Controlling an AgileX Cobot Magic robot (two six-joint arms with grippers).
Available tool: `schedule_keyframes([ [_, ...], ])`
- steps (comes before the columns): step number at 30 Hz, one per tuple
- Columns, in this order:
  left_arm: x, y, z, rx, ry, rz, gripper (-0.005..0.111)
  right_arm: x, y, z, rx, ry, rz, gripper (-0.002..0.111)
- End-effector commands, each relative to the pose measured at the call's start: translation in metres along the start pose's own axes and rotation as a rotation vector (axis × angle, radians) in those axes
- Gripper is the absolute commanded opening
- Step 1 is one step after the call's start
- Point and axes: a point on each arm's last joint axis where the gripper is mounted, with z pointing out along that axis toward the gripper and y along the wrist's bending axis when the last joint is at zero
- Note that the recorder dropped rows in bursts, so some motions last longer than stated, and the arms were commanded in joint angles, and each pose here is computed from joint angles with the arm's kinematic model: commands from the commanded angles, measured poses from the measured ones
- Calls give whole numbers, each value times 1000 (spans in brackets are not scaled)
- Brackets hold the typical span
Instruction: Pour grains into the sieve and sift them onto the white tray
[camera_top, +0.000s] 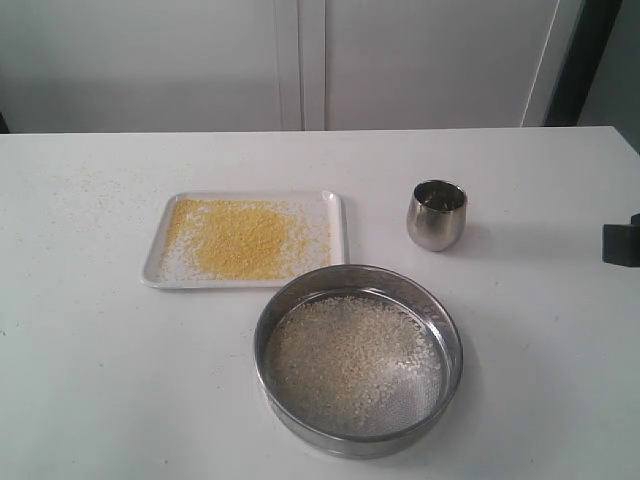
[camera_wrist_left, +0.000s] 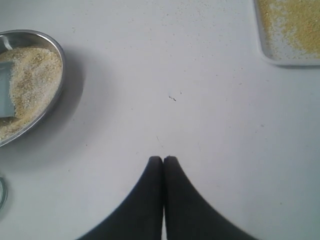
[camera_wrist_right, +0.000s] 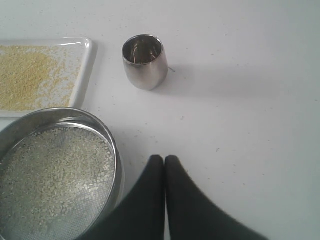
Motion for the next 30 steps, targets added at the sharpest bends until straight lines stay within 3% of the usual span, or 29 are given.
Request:
schedule_keyframes([
  [1, 23, -2, 8, -2, -51, -10, 0, 0, -1, -1, 8, -12, -9, 0],
  [6, 43, -4, 19, -8, -151, -10, 0, 0, -1, -1, 8, -12, -9, 0],
  [11, 52, -5, 26, -5, -118, -9, 0, 0, -1, -1, 8, -12, -9, 0],
  [30, 52, -8, 26, 32, -124, 43, 0, 0, -1, -1, 8, -12, -9, 0],
])
